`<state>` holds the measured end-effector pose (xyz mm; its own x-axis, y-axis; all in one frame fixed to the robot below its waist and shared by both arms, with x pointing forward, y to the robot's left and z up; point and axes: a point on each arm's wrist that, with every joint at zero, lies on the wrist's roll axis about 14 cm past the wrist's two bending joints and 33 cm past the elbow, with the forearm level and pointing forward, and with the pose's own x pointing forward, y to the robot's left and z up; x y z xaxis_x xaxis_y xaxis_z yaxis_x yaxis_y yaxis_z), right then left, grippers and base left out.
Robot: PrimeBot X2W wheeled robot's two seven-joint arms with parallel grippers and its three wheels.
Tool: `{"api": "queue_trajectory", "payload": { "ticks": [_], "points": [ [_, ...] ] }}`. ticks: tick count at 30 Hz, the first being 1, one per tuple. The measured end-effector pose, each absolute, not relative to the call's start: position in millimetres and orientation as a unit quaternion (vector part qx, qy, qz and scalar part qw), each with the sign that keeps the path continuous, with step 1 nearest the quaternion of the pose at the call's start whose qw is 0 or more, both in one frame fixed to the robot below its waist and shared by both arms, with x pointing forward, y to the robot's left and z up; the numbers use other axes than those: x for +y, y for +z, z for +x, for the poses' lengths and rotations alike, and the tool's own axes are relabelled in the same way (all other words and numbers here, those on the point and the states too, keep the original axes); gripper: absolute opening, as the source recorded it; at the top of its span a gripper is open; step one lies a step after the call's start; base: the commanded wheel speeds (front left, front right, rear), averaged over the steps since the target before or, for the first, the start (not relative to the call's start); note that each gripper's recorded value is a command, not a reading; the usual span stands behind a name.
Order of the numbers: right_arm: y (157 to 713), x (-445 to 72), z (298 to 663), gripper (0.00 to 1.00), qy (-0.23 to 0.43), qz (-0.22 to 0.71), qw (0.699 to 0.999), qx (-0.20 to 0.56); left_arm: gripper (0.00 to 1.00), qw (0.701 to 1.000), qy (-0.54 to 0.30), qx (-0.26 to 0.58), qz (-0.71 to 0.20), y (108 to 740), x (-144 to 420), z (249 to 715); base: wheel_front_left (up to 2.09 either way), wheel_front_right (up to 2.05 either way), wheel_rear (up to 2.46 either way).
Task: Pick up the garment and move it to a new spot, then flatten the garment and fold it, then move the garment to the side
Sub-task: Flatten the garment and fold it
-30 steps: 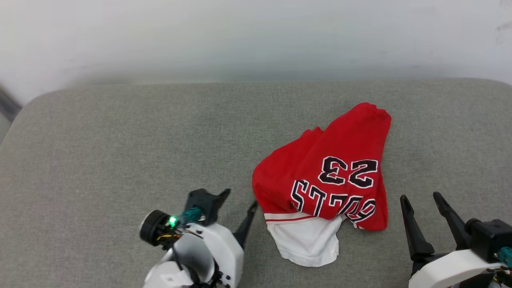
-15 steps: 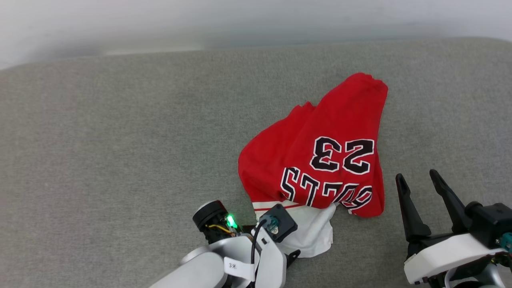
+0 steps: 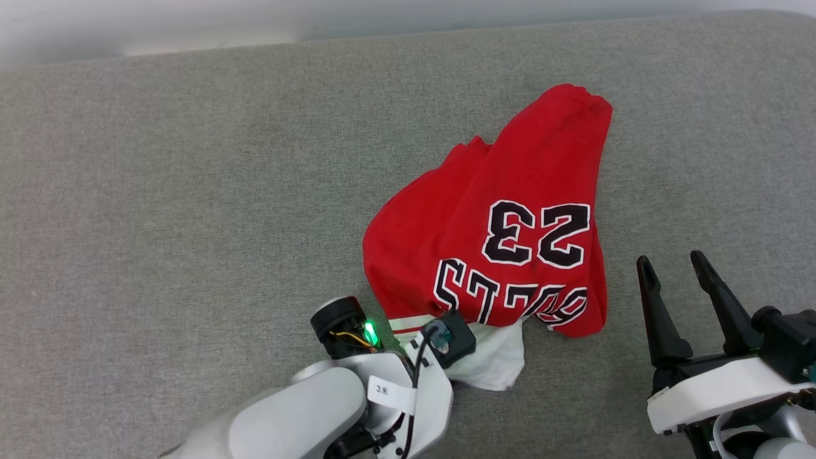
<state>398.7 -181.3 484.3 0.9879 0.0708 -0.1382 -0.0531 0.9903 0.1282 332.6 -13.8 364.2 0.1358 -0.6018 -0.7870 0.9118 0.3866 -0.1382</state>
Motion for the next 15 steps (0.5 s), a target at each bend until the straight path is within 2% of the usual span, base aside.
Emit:
{"api": "queue_trajectory", "payload": {
  "ticks": [6,11,15],
  "points": [
    [489,-183,398,1.00,0.029,0.067,0.995,0.063,0.00,0.766,-0.496,0.368,0.176,376,-6,351,0.00,0.00,0.00],
    [497,-183,393,1.00,0.030,0.074,0.995,0.054,0.00,0.831,-0.436,0.308,0.157,410,16,377,0.00,0.00,0.00],
    [502,-179,388,1.00,0.036,0.079,0.995,0.048,0.00,0.863,-0.392,0.281,0.149,432,40,377,0.00,0.00,0.00]
  ]
}}
